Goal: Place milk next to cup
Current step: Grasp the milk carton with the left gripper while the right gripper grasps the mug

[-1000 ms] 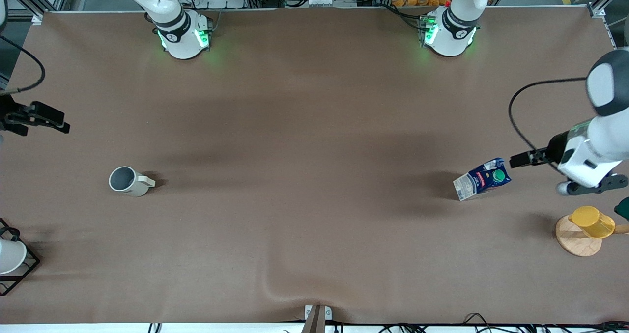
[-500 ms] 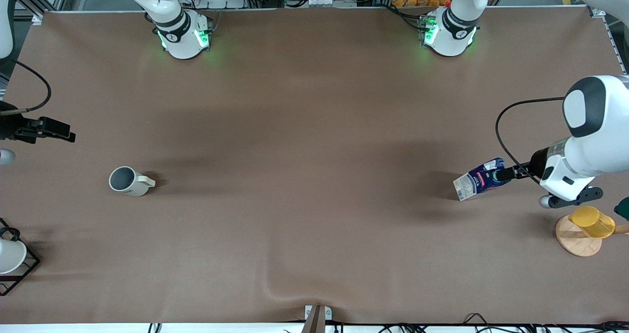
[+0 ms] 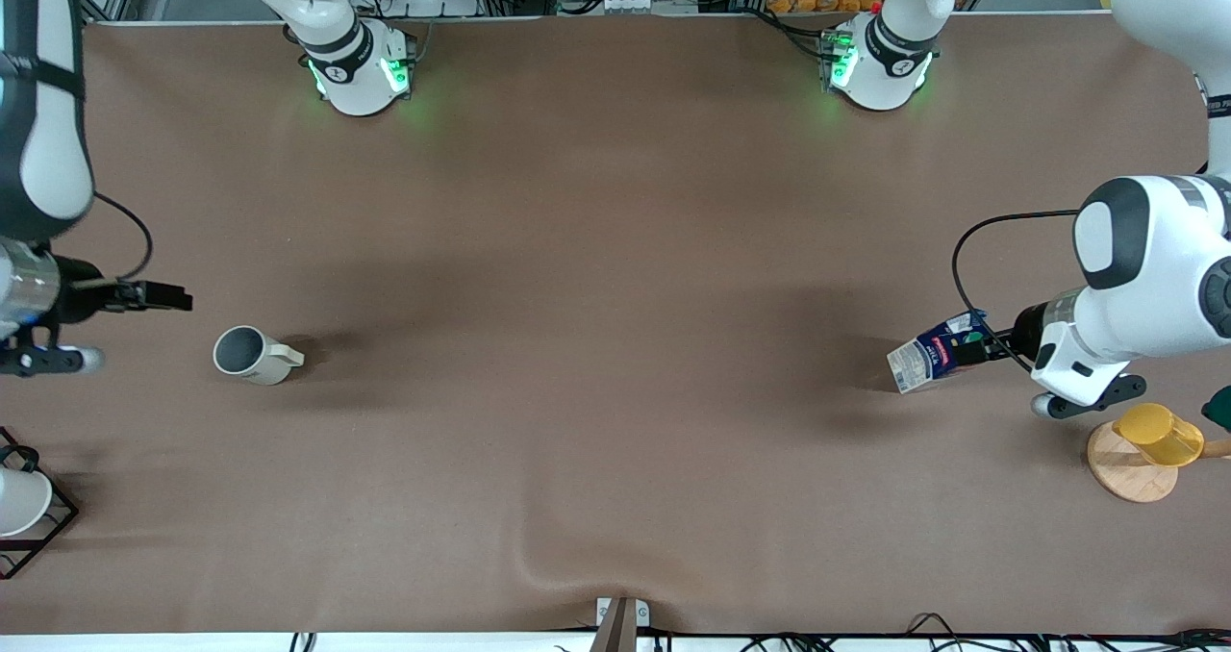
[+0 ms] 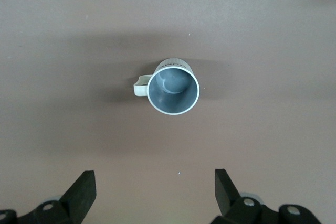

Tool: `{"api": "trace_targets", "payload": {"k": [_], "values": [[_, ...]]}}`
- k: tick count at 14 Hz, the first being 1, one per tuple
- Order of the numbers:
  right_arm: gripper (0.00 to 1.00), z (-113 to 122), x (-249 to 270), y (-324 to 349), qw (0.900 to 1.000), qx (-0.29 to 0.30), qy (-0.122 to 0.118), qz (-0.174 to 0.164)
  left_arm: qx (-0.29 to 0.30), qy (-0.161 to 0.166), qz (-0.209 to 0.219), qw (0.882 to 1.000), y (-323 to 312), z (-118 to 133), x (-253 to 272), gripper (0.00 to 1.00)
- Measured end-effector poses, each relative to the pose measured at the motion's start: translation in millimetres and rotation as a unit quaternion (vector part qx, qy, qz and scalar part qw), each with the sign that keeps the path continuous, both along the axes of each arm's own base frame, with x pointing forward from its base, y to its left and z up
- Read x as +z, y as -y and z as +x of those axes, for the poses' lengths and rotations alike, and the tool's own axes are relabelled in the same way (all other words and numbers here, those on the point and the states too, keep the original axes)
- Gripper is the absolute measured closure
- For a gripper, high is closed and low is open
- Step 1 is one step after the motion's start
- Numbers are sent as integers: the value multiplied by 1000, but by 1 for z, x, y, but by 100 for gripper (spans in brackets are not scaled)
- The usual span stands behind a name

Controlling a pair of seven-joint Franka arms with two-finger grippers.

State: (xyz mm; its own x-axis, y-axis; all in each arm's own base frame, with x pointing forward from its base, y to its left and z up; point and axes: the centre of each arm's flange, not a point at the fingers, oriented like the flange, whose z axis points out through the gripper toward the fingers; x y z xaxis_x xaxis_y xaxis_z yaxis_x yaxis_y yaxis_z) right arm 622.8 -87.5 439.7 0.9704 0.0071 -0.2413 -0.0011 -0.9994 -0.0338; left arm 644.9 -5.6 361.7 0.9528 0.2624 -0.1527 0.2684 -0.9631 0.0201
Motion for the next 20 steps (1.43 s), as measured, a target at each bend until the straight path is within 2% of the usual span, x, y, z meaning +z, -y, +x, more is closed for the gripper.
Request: {"api": "trace_targets", "payload": {"k": [6,7,10,11,12,13,17,18,19,20], "values": [[0,6,-26,8,1000,-5,-8,0,-1,-14,0,1000,1,-6,-13,0],[0,10,-37,13,1000,-9,-5,-2,-1,-14,0,1000,1,-7,-14,4],[0,20,-85,38,1000,-5,0,-1,-1,-15,0,1000,2,-7,-15,35],[0,22,-101,46,1000,1,-1,1,-1,-15,0,1000,2,-7,-15,41],[0,23,-113,52,1000,3,-4,3,-1,-15,0,1000,2,-7,-15,41],[0,23,-122,54,1000,4,-6,3,-2,-16,0,1000,2,-7,-16,47],[0,29,-156,54,1000,8,-1,1,-9,-14,-1,1000,12,-7,-14,50],[5,27,-166,54,1000,9,-3,1,-16,-13,-1,1000,20,-7,-10,50],[5,26,-175,54,1000,9,-3,1,-25,-12,-1,1000,33,-8,-5,50],[11,25,-181,53,1000,10,-1,1,-37,-12,0,999,46,-9,3,50]]}}
